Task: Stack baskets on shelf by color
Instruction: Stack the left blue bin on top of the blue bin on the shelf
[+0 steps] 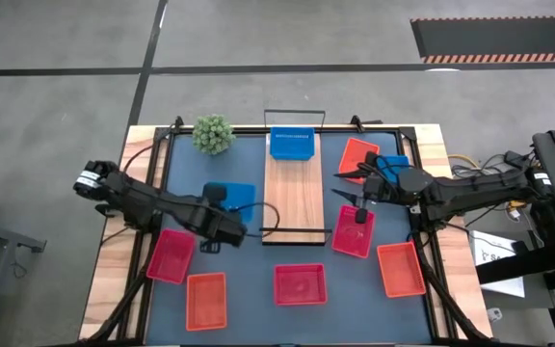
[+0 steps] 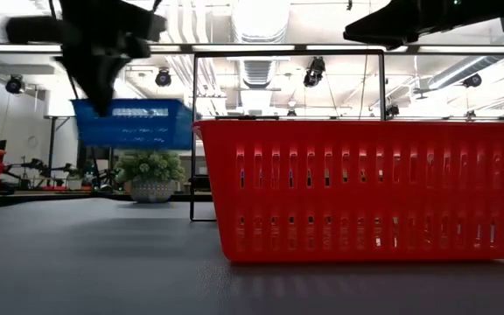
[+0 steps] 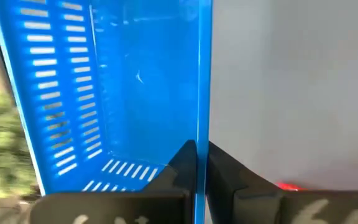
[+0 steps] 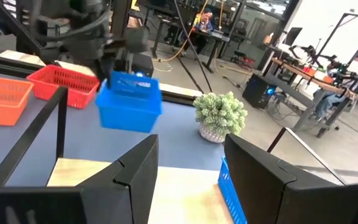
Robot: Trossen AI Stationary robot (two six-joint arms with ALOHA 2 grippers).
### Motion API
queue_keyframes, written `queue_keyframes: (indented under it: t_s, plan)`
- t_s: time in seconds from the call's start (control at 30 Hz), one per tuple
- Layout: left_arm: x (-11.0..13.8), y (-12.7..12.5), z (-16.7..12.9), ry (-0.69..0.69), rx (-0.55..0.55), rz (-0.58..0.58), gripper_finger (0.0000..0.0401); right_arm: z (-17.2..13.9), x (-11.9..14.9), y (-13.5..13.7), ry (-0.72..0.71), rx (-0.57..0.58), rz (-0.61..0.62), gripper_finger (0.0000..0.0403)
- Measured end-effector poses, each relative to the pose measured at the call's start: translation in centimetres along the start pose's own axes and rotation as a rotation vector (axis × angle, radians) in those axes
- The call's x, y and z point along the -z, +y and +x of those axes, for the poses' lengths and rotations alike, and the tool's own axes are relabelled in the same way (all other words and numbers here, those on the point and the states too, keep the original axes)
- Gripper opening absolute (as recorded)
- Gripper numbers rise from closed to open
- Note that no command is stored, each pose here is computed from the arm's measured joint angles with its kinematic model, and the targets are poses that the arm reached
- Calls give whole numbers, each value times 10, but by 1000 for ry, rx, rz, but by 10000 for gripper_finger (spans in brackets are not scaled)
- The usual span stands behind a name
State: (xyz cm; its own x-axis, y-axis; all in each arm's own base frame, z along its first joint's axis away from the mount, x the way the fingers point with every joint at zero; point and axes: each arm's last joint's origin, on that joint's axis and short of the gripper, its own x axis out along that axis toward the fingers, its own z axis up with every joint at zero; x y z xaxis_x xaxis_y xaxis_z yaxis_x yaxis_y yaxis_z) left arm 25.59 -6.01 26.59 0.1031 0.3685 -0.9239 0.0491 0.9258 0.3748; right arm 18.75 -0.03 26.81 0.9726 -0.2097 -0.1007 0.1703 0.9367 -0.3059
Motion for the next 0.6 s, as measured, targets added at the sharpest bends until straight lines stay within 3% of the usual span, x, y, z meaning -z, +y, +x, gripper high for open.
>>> queue_keyframes:
  t_s: [0.17, 0.27, 0.6]
  plan:
    - [-14, 26, 6, -72, -49, -13, 0, -4, -1, -1, -5, 1, 6, 178]
    - [-28, 40, 13, -185, -56, -29, 0, -6, 0, -2, 6, -3, 5, 178]
    - [-58, 66, 21, -482, -1, -53, 0, -8, 1, -2, 11, -6, 3, 178]
